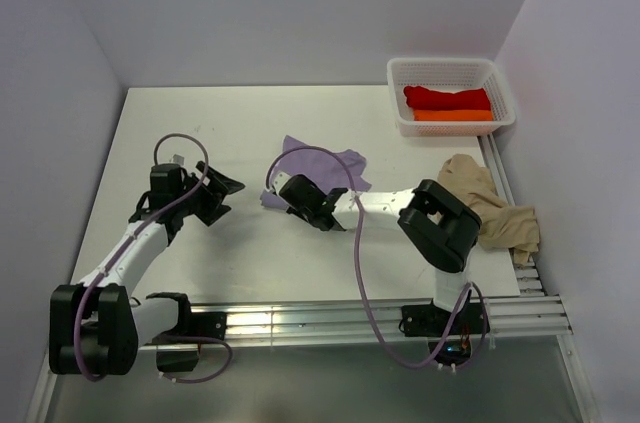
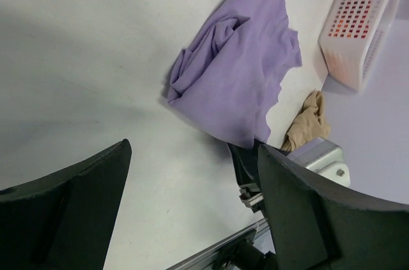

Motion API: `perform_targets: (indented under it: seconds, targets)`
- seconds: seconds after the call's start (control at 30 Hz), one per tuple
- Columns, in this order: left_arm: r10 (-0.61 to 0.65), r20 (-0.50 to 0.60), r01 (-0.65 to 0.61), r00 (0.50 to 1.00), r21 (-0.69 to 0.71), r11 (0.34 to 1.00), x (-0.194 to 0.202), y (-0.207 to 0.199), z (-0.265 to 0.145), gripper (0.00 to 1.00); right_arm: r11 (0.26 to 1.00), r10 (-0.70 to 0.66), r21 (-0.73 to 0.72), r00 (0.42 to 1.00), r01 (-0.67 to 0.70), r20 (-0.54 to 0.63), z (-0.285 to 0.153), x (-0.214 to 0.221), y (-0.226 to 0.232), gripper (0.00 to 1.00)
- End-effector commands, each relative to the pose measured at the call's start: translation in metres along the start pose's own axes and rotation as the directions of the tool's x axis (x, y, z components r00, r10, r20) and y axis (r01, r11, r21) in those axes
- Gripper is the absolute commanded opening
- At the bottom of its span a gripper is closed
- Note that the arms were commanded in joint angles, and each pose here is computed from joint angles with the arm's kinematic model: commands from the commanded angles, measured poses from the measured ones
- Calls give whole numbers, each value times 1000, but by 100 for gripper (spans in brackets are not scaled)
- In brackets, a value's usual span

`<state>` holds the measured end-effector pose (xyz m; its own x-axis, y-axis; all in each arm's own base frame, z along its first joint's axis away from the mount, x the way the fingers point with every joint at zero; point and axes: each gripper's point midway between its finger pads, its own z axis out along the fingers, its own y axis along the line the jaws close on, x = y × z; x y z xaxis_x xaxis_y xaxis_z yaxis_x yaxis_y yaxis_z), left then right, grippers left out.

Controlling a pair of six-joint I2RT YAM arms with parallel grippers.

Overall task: Roll the t-shirts
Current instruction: Roll the tshirt

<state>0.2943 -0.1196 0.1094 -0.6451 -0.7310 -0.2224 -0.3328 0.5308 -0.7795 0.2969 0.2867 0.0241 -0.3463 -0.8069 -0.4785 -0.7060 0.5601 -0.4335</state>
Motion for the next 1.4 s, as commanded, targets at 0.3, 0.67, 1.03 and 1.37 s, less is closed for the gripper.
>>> perform_targets:
  seconds: [0.3,0.67,1.03,1.37]
  targets:
    - [-10,-3,10,1000,10,1000,-2,16,5,85,906,212,-369,977,-208,-29,-27,-48,61,1]
    - [10,5,-10,1000,13,1000,-5,15,9,85,557,403,-715,890,-423,-212,-49,-72,89,1]
    - [4,-18,-4,1000,-9,1000,1,16,24,84,485,451,-732,854,-478,-260,-47,-70,81,0]
    - [26,-42,-28,999,-61,998,-1,20,48,33,451,479,-736,833,-505,-278,-51,-63,88,0]
